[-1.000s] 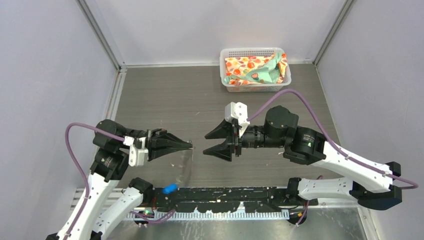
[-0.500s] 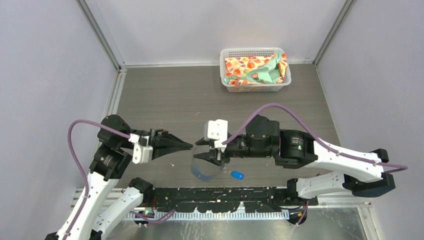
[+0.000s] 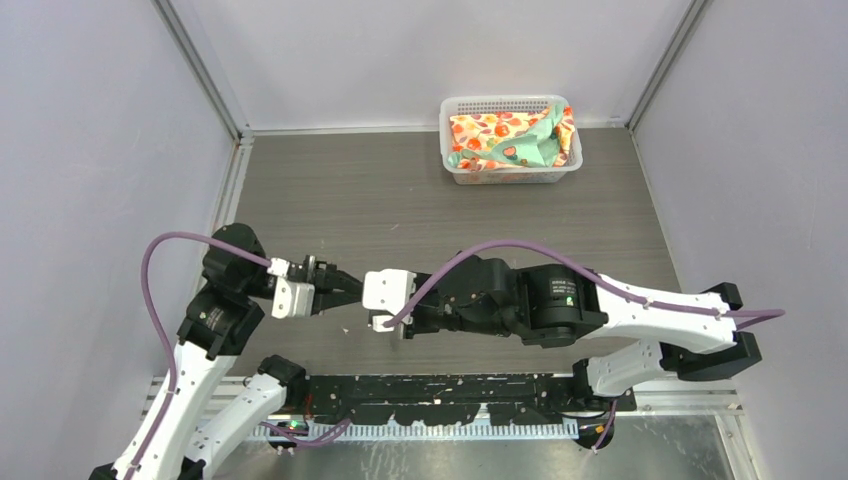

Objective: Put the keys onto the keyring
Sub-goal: Adjust the keyring.

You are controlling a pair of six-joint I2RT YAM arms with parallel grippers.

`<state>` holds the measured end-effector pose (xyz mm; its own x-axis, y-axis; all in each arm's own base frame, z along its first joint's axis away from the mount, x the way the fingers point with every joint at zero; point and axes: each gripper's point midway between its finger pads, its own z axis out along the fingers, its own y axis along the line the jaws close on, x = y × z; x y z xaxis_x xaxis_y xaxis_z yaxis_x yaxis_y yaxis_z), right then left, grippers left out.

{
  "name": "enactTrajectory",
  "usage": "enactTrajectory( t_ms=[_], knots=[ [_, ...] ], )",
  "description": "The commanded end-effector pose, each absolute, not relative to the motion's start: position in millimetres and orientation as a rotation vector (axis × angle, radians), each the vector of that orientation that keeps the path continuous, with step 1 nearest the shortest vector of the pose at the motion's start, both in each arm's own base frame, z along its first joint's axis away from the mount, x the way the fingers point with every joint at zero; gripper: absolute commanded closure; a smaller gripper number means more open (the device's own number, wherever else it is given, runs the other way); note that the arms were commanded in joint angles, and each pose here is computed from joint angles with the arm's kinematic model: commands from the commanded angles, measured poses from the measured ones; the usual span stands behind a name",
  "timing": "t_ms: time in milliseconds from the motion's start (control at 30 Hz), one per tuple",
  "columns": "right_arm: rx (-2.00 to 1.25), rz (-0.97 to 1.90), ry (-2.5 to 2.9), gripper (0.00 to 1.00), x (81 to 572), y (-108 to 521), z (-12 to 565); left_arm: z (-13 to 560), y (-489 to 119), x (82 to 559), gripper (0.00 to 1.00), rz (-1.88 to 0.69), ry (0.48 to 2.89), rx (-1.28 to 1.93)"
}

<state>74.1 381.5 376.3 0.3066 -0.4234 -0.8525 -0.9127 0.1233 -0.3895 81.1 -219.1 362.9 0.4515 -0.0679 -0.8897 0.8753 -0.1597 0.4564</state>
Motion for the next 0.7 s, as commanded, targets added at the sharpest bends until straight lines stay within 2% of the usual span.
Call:
enactTrajectory(
  t_ms=[0, 167, 333, 367, 433, 600, 667],
  knots=[
    [-1.508, 0.42, 1.313, 0.98, 82.9, 376.3, 375.5, 382.2, -216.8, 74.3, 1.0, -0.946, 0.675, 1.504],
    [-1.521, 0.356, 1.303, 0.99, 82.4, 377.0, 369.1, 383.5, -216.2, 70.5, 0.98, -0.966, 0.677, 1.504],
    [-1.413, 0.492, 1.203, 0.99, 73.5, 375.2, 388.3, 381.8, -215.4, 68.3, 0.51, -1.018, 0.742, 1.475],
    [-1.379, 0.547, 1.175, 0.99, 69.3, 373.6, 396.6, 380.5, -215.1, 68.6, 0.47, -1.022, 0.758, 1.467],
    [-1.325, 0.637, 1.134, 0.99, 62.0, 368.4, 408.5, 376.6, -214.8, 69.3, 0.46, -1.029, 0.786, 1.455],
    [-1.22, 0.792, 1.078, 0.99, 49.8, 360.2, 423.6, 380.9, -216.6, 68.1, 0.6, -1.118, 0.848, 1.405],
    [-1.187, 0.829, 1.061, 0.99, 47.6, 360.1, 425.3, 380.3, -216.9, 66.9, 0.6, -1.143, 0.862, 1.402]
  ],
)
